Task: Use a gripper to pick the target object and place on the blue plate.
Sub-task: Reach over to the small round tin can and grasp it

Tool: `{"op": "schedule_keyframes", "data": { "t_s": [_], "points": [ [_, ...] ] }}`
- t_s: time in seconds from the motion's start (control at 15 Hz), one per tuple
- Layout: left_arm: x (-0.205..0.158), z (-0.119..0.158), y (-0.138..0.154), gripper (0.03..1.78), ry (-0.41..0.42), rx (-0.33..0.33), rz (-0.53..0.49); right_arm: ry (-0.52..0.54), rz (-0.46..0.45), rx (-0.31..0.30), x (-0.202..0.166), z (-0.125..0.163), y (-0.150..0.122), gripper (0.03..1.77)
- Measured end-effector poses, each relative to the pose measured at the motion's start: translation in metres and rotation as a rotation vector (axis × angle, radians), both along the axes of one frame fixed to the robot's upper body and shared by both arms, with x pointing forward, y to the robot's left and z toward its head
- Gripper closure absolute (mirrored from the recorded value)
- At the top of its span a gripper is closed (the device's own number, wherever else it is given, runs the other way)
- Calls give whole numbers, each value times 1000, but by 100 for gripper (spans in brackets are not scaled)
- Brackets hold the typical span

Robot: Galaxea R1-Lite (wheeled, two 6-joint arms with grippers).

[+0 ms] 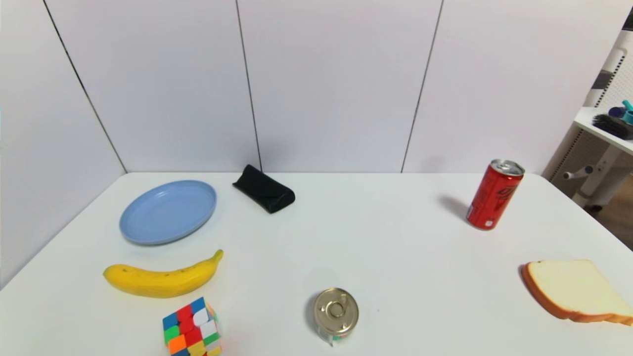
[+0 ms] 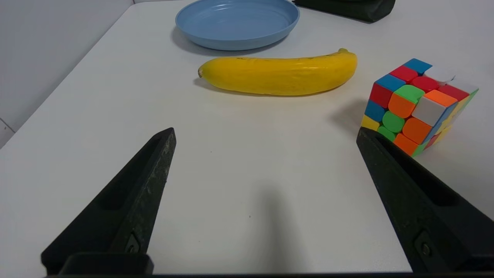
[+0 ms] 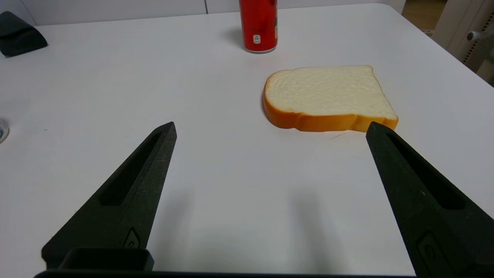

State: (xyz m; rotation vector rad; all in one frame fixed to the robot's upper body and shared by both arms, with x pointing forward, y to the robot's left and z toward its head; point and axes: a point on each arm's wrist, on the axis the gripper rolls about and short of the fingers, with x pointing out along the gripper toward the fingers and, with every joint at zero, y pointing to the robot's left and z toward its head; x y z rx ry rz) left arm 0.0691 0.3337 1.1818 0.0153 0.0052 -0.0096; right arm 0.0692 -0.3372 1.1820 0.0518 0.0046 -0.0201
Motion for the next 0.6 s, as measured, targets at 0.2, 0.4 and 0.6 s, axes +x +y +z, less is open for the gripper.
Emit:
{"op": "schedule_keyframes", "data": {
  "t_s": [0.2, 0.4, 0.6],
  "points": [
    [0, 0, 0, 12, 0, 0, 0, 0, -1, 0, 0, 0, 0, 10],
    [0, 0, 0, 12, 0, 0, 0, 0, 0, 0, 0, 0, 0, 10],
    [1, 8, 0, 12, -4, 9, 0, 0, 0, 0, 0, 0, 0, 10]
  ]
}}
